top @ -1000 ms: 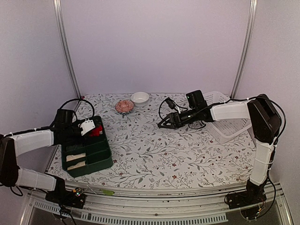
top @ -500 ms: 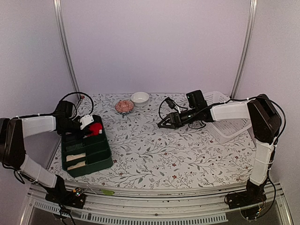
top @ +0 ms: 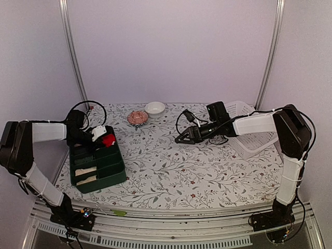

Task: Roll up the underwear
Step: Place the underwear in the storage box.

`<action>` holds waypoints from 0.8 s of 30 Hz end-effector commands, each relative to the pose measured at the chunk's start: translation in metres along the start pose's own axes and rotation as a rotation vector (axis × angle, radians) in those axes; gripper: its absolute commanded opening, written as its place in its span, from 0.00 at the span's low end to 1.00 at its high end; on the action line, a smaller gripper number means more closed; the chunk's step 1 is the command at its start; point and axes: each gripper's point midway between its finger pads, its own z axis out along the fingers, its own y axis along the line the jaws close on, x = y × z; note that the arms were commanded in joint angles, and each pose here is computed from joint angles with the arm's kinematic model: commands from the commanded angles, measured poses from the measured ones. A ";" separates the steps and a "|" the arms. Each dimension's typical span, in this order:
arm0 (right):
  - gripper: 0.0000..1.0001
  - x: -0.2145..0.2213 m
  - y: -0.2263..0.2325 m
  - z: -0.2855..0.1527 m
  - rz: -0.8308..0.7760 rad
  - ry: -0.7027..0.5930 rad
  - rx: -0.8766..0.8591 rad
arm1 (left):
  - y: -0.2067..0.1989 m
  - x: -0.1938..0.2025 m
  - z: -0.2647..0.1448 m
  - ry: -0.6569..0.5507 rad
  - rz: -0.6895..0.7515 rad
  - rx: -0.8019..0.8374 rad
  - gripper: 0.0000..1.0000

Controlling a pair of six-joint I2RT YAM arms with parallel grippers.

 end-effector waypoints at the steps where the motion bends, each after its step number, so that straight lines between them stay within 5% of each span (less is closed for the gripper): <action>1: 1.00 0.002 -0.003 -0.001 0.002 -0.010 -0.009 | -0.050 0.038 0.017 0.123 -0.072 0.167 0.00; 24: 0.99 -0.004 -0.007 0.004 0.000 -0.060 -0.043 | -0.063 0.062 -0.007 0.383 -0.122 0.296 0.00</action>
